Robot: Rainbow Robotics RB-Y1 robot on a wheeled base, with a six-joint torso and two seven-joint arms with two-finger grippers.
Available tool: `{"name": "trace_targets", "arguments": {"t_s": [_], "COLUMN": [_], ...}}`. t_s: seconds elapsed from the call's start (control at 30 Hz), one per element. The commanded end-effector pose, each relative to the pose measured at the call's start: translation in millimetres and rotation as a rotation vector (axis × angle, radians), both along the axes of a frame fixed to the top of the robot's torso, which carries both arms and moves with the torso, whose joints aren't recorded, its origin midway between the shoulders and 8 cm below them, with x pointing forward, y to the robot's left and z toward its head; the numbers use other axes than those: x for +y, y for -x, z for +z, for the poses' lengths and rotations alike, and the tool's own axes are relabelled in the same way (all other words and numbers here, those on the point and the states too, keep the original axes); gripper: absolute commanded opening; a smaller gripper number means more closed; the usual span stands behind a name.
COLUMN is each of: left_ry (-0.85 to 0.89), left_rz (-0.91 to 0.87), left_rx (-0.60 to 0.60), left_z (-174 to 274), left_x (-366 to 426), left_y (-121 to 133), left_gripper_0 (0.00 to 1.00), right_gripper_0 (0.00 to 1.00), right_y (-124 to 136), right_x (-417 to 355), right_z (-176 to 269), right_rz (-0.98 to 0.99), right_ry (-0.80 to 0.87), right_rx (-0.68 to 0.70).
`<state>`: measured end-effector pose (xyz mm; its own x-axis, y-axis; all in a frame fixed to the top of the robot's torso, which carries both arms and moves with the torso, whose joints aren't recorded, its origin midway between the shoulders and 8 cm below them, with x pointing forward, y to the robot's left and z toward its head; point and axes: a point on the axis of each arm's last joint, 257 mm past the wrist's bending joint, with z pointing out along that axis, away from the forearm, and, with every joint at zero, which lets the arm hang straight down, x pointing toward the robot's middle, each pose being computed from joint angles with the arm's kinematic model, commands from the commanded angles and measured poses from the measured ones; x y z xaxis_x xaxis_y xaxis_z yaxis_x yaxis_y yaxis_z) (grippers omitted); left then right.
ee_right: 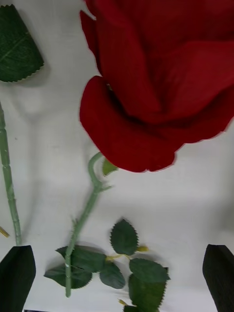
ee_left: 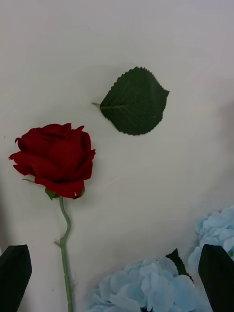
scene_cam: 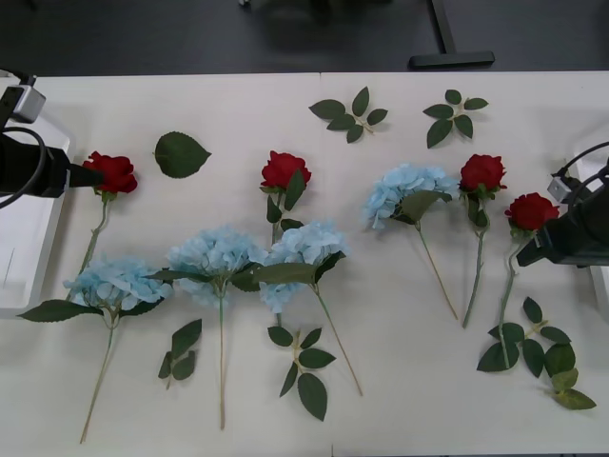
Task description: Place the red flowers into the right box and the blue flowers into the left box. If a person shows an open palm, hand one flower to the person first, then continue sorting.
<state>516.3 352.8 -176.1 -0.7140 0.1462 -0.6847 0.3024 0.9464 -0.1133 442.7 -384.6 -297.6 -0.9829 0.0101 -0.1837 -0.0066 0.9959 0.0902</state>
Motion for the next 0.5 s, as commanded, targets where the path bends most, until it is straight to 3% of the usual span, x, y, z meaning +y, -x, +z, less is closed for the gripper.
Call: {"name": "trace_targets", "arguments": {"t_s": [0.03, 0.3, 0.5], "left_ry": [-0.031, 0.015, -0.019], "left_rz": [0.093, 0.144, 0.151], "left_rx": [0.004, 0.024, 0.032], "left_z": [11.2, -10.8, -24.2], "left_x": [8.2, 8.0, 9.5], "left_y": [-16.5, -39.0, -56.6], "left_gripper_0": [1.00, 1.00, 1.00], "right_gripper_0": [1.00, 1.00, 1.00], "right_y": [-21.4, -43.0, -54.1], "right_x": [29.3, 38.1, 27.4], "right_z": [2.9, -10.2, -11.8], "right_rz": [-0.080, -0.165, -0.181], "right_ry": [-0.057, -0.118, -0.070], "right_rx": [-0.042, -0.095, -0.139]}}
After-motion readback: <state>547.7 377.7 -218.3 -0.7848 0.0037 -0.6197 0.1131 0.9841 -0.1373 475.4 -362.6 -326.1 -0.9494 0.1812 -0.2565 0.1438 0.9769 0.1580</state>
